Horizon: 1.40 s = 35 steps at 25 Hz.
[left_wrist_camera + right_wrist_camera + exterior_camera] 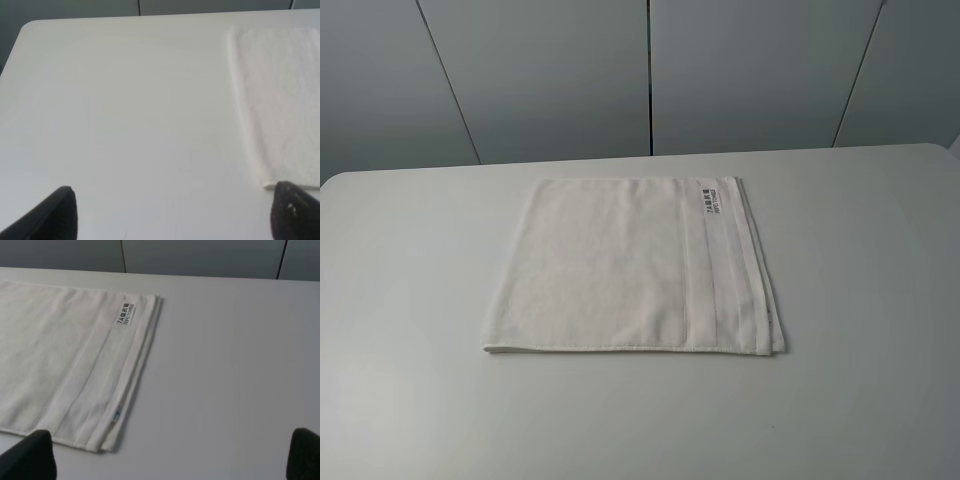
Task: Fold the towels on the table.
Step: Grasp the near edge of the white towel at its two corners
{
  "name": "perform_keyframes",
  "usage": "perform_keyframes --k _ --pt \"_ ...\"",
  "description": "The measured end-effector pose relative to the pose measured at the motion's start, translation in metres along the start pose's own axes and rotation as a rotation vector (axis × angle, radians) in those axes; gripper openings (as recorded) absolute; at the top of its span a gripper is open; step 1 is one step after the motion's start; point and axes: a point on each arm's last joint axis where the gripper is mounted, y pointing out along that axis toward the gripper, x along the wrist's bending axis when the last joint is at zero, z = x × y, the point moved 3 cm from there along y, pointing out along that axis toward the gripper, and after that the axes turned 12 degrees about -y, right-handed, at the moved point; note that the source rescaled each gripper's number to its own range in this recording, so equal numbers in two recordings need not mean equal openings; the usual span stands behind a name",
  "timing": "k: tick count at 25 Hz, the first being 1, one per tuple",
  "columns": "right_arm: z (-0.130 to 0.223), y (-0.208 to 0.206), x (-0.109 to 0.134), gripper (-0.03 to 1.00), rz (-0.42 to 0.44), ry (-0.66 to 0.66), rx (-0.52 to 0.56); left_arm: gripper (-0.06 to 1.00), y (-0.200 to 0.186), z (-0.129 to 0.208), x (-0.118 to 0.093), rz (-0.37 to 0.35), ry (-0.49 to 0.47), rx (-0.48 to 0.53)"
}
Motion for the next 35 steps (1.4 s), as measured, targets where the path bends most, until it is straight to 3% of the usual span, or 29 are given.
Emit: perform_keyframes --k 35 --pt "0.0000 0.0000 0.0000 1.00 0.000 0.000 0.000 0.99 0.0000 0.0000 0.0000 0.000 0.000 0.000"
